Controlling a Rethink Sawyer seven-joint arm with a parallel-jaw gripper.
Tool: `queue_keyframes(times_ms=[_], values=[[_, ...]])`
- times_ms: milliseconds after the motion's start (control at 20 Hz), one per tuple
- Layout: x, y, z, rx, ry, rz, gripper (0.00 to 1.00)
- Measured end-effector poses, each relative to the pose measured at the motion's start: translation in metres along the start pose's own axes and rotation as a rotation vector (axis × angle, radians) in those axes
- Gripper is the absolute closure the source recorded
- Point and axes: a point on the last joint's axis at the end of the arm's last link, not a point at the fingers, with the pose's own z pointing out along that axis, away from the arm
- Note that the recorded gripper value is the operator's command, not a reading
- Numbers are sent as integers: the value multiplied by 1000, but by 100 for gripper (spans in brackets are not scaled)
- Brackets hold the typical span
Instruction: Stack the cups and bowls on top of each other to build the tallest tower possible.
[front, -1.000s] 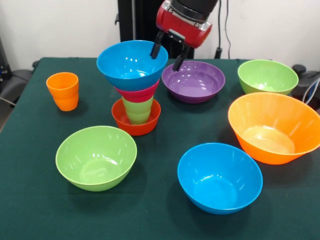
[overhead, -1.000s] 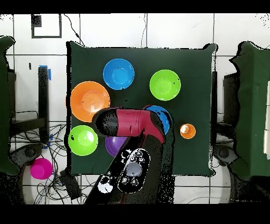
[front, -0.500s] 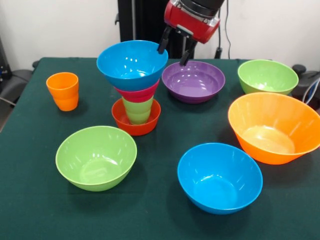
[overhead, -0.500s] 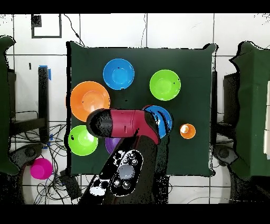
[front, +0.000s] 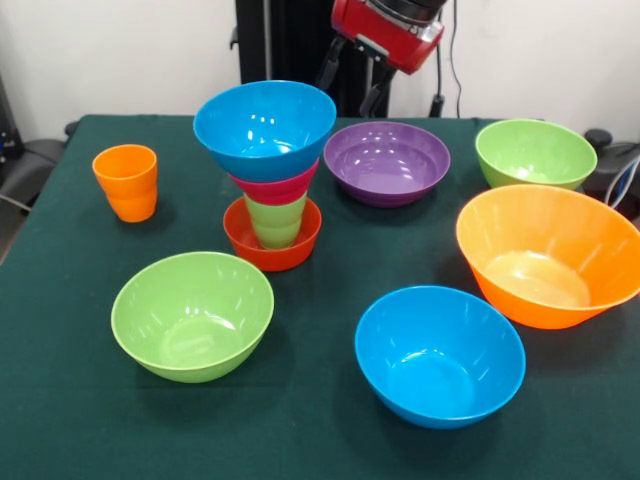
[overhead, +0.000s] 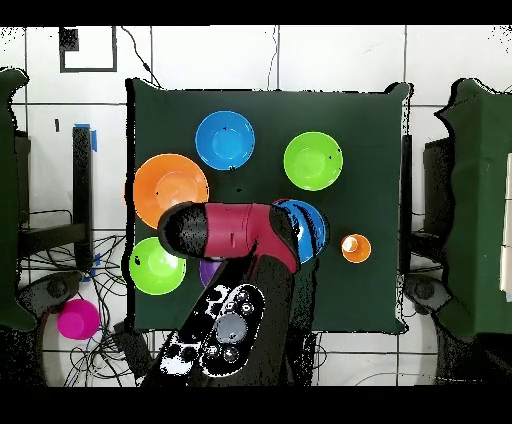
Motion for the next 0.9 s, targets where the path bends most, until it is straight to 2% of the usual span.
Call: queue_keyframes(times_ms=[450, 900], values=[[-2, 0, -20, 17, 9, 1, 0], [16, 37, -46, -30, 7, 13, 0]])
